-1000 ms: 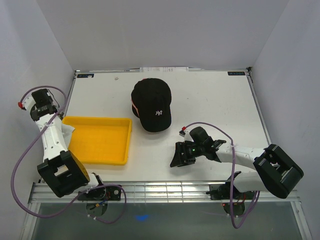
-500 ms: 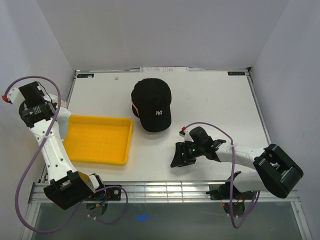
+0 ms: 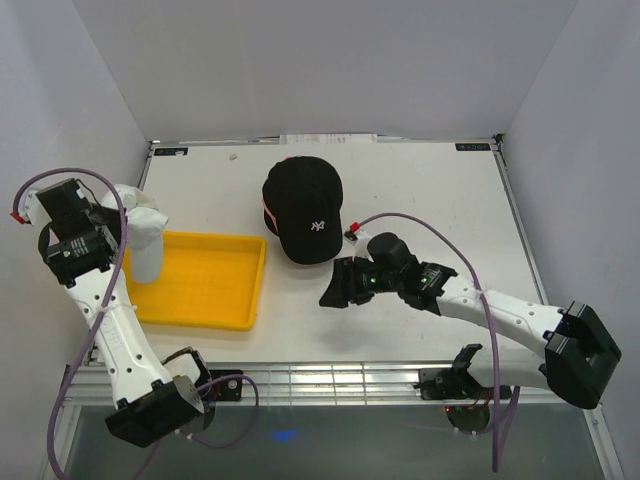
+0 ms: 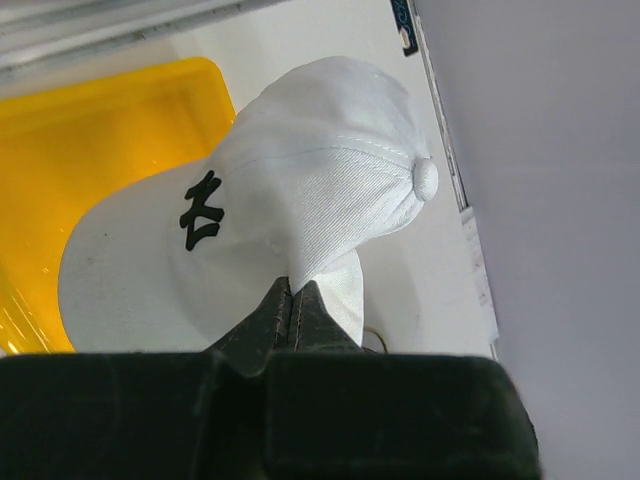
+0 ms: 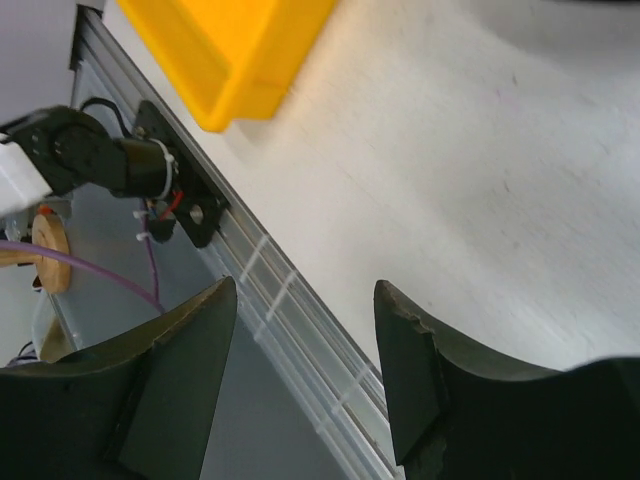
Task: Stack the hats
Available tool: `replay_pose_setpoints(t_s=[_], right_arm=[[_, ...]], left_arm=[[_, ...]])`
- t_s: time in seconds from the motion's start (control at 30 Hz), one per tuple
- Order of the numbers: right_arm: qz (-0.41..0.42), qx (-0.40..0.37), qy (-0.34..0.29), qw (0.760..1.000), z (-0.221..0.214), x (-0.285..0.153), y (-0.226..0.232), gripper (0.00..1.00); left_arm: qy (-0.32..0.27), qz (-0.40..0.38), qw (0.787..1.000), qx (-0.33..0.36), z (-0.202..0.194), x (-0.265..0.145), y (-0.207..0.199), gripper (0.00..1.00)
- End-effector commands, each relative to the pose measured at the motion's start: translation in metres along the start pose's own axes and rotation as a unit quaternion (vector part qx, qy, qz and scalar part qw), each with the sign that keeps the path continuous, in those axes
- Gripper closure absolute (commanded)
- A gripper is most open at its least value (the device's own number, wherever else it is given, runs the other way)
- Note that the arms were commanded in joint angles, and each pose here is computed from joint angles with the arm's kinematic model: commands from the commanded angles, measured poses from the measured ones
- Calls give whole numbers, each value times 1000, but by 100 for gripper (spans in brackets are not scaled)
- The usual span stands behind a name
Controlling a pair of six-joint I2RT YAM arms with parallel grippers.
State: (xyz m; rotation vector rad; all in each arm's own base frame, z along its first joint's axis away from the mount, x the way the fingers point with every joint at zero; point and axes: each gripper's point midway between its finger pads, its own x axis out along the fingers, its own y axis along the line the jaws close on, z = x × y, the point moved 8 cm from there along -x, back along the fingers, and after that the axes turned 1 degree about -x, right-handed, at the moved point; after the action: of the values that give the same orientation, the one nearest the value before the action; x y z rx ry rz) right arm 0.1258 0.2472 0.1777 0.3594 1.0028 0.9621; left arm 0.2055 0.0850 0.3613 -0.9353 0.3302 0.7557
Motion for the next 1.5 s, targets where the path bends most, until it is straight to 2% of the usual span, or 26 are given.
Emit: replay_pose_setpoints(t_s=[0.0,0.17,0.27,0.33,0.4,0.63,0.83,1.13,1.47], right_arm=[[-4,-34,-64,997,33,0,33,37],[6,-56,-113,992,58,19,70,37],[22,-83,-162,983,88,30,111,37],[16,-99,-158,982,93,47,121,37],[29,-109,-181,977,112,49,143,37],[46,-147,-202,967,128,82,188,35],[67,-151,-194,967,123,113,205,31],[77,-164,-194,964,117,136,223,25],[82,-160,-198,964,126,157,238,26]], left_arm=[[52,-40,996,-60,-16,-12,-5,100],[93,-35,990,-101,-29,-20,-2,100],[118,-48,983,-134,-33,-25,-6,100],[139,-56,977,-153,-36,-29,-10,100],[146,-57,974,-160,-35,-32,-13,100],[173,-75,966,-177,-32,-45,-25,100],[179,-91,964,-173,-26,-53,-34,100],[191,-104,961,-169,-25,-58,-39,100],[203,-119,958,-164,-28,-64,-38,100]])
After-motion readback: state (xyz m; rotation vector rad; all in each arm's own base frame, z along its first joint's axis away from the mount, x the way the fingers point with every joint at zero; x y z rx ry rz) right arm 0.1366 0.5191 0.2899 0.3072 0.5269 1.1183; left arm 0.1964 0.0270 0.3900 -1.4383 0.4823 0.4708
